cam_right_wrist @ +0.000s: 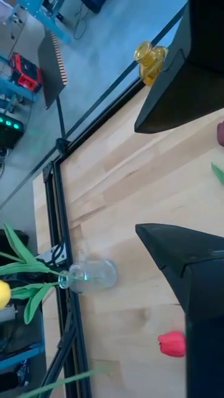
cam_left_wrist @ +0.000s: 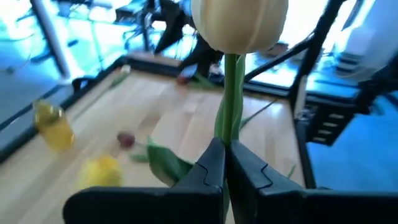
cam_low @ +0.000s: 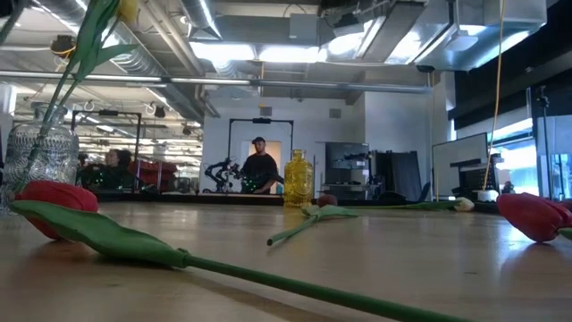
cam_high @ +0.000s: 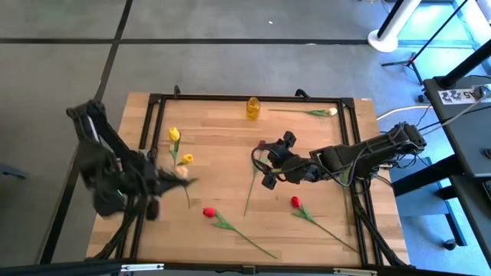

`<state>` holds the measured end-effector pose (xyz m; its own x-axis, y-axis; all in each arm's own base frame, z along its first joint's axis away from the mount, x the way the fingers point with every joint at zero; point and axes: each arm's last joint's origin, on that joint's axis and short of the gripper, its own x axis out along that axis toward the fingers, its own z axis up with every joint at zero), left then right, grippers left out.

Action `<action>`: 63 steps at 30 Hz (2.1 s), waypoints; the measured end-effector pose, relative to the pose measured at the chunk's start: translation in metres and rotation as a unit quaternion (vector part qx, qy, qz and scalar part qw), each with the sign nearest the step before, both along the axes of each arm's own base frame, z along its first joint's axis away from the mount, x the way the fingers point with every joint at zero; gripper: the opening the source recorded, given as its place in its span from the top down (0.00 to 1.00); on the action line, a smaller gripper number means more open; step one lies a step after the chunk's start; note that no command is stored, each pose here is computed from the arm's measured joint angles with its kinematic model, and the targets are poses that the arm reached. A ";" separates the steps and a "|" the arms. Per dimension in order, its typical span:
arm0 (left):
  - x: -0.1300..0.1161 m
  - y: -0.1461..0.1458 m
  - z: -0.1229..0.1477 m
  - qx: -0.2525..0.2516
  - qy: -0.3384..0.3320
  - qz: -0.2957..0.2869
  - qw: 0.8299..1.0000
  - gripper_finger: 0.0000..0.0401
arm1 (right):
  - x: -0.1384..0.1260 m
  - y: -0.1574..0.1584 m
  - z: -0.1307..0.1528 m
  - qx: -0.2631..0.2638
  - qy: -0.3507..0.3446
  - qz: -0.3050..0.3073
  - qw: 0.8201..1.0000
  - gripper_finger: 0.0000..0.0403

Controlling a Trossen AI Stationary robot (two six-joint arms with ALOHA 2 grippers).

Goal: Sort flowers into vase by color
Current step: Put the bottom white flower into the transparent vase

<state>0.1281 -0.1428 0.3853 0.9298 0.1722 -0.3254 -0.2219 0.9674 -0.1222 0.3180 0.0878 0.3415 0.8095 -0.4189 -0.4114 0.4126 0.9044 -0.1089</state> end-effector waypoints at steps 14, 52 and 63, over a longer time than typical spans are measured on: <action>-0.070 0.086 0.034 0.128 -0.020 -0.176 0.976 1.00 | 0.000 0.000 0.001 0.028 -0.018 -0.013 0.999 0.38; -0.073 0.090 -0.030 0.152 0.039 -0.175 0.972 1.00 | 0.002 0.001 0.002 0.082 -0.043 -0.017 0.996 0.38; -0.084 0.108 -0.047 0.087 0.072 -0.159 0.981 0.90 | 0.002 0.002 0.001 0.101 -0.044 -0.009 0.994 0.38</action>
